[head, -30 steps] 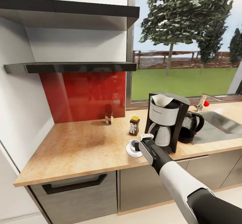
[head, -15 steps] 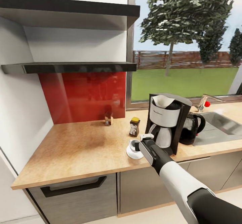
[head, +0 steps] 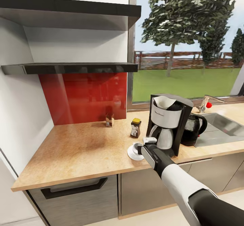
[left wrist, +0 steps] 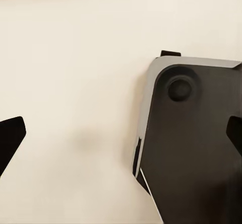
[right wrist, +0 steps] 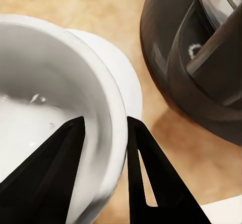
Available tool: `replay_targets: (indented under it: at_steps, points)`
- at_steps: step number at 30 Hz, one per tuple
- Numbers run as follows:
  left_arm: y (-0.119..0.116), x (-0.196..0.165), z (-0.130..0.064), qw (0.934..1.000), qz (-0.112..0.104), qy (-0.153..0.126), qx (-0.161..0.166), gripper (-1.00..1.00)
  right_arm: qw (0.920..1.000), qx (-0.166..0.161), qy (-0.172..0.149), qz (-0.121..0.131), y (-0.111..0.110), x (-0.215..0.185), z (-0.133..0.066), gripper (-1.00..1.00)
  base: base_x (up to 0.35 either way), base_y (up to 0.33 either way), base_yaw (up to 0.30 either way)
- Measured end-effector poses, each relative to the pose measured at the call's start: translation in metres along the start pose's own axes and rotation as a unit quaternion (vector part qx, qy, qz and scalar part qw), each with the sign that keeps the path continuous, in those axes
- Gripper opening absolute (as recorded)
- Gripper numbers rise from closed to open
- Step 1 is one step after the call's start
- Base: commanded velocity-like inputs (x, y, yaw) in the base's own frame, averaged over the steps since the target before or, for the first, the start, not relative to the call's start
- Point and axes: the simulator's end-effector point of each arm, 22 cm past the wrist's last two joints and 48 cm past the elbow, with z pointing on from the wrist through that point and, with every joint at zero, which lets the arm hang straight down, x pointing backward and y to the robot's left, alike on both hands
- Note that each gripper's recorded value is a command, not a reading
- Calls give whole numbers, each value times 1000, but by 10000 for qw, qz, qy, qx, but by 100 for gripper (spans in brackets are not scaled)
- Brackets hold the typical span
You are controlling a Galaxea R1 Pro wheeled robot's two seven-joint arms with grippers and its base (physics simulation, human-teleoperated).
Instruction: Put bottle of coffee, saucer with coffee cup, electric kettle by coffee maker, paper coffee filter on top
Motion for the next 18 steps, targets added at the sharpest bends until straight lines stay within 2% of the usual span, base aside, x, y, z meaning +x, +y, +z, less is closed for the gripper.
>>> replay_targets:
  at_steps: [11,12,18]
  points:
    - [1,3,0,10000,-3,23,-9,100,10000,-32,-27,12,4,0,0,-100,0,0,0]
    - [1,4,0,10000,-3,24,-9,100,10000,-35,-26,10,4,0,0,100,0,0,0]
    - [1,4,0,10000,-1,25,-9,100,10000,-56,-69,18,6,-4,-2,100,0,0,0]
